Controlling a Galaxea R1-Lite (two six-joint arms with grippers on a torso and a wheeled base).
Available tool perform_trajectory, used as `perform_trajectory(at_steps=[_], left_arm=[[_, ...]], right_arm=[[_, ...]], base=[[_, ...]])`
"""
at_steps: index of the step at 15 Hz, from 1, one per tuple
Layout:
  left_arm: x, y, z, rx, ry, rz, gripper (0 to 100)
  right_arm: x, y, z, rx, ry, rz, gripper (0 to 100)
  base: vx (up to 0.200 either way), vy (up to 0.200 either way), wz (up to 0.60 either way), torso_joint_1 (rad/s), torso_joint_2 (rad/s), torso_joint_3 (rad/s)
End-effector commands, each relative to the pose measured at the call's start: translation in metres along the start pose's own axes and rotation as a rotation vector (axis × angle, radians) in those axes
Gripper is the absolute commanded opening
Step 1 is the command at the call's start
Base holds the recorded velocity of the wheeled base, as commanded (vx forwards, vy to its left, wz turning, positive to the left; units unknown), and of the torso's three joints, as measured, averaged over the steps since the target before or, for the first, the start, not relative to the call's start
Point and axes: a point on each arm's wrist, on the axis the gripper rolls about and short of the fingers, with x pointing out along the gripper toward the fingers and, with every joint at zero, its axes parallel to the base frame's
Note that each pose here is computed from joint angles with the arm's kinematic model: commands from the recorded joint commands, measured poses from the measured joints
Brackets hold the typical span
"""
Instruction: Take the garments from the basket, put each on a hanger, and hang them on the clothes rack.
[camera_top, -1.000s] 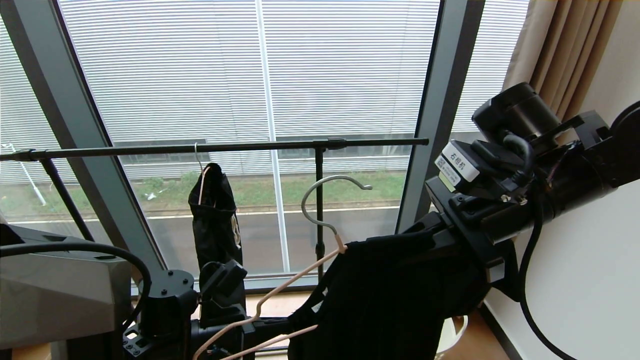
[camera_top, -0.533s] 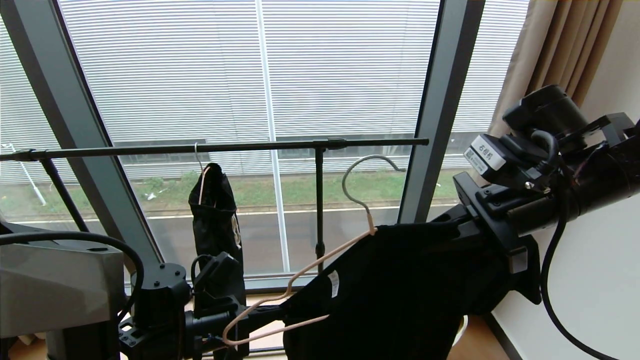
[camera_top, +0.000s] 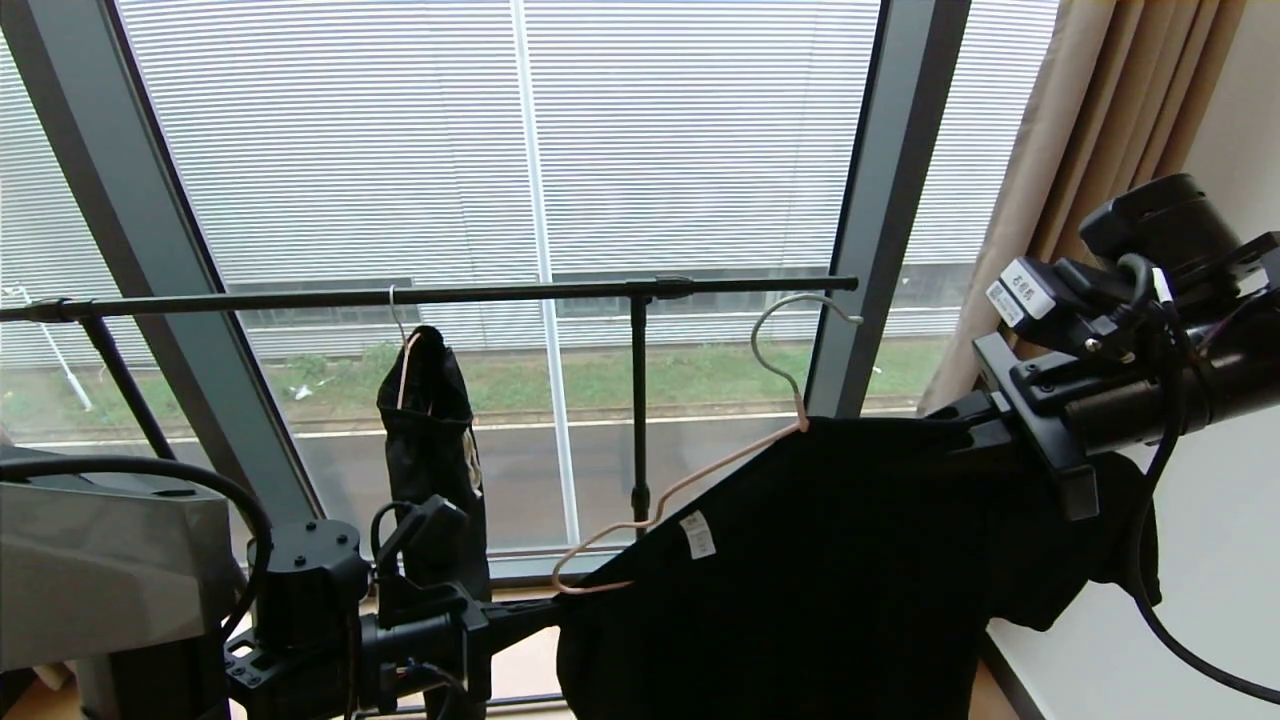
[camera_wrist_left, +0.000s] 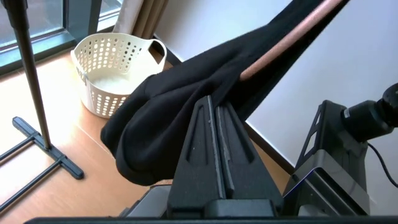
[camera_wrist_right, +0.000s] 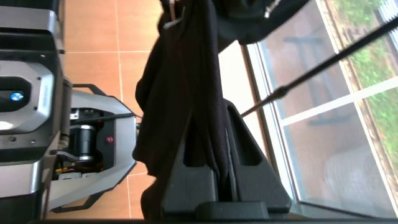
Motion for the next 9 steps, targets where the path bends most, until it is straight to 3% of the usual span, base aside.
perform_trajectory(at_steps=[1, 4, 9], left_arm=[[-0.001, -0.001, 0.002, 0.005, -0.008, -0.001, 0], [-0.004, -0.003, 0.006, 0.015, -0.025, 0.0, 0], [-0.012, -0.012, 0.013, 0.041, -0.053, -0.012, 0]], right_arm=[[-0.001, -0.004, -0.007, 0.015, 0.025, -0.026, 0], [0.006, -0.004, -0.019, 0.014, 0.093, -0.073, 0], [0.023, -0.004, -0.031, 0.013, 0.097, -0.056, 0]], base=[[0.0, 0.0, 0.0, 0.0, 0.0, 0.0], [0.0, 0.0, 0.0, 0.0, 0.0, 0.0], [0.0, 0.0, 0.0, 0.0, 0.0, 0.0]])
